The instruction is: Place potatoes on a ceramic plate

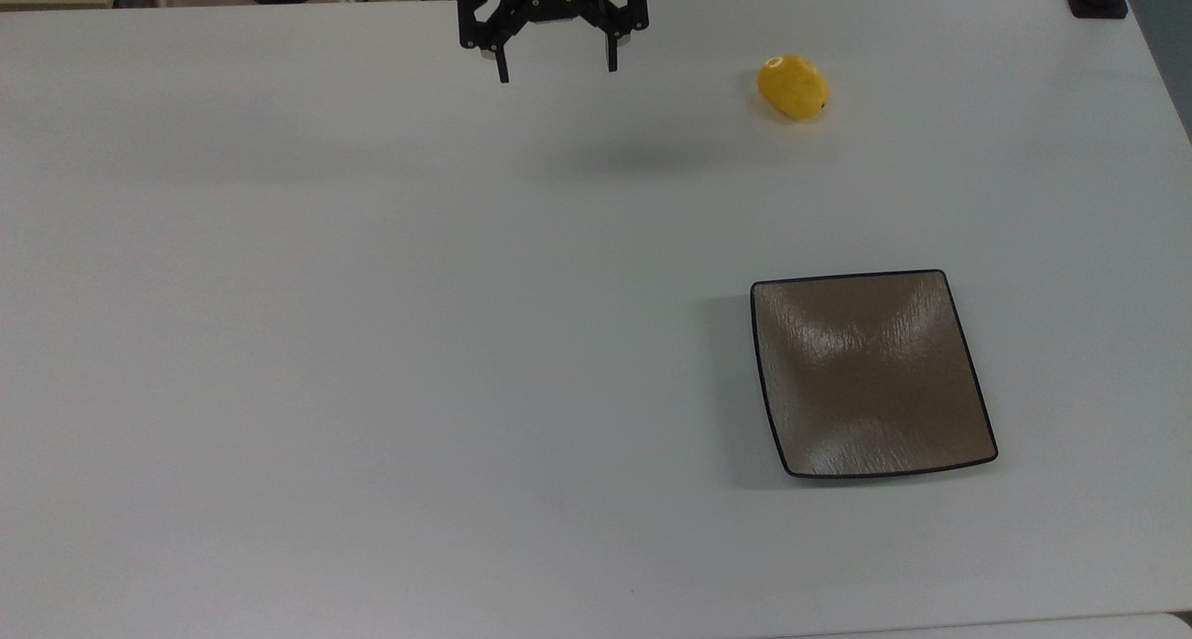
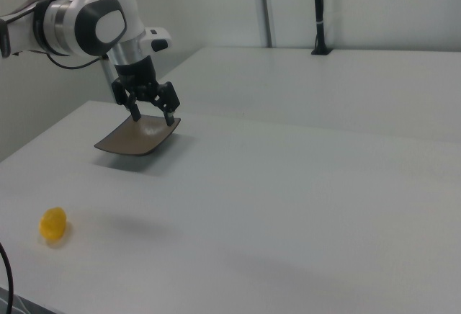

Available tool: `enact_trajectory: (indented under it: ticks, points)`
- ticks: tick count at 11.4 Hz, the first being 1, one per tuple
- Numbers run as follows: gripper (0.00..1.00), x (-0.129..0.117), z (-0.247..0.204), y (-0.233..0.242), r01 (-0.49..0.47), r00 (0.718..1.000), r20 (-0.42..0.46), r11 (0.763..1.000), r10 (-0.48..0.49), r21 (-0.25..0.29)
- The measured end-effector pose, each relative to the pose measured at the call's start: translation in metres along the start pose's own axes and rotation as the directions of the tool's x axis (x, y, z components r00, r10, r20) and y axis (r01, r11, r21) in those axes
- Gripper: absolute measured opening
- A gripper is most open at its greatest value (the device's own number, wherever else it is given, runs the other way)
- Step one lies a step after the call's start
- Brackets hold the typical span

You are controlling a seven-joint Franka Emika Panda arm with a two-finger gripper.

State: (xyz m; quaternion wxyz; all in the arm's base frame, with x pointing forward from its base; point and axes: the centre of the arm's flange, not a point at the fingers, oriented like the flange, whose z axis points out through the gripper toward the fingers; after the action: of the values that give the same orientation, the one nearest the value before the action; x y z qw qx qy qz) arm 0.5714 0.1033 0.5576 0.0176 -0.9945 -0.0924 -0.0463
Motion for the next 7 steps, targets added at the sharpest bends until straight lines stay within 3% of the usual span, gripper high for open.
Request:
enact_trajectory:
  ticks: [7]
  points:
    - [1.0,0.0024,-0.0027,-0.0019,0.003,1.0,-0.003,1.0,-0.003,0.0]
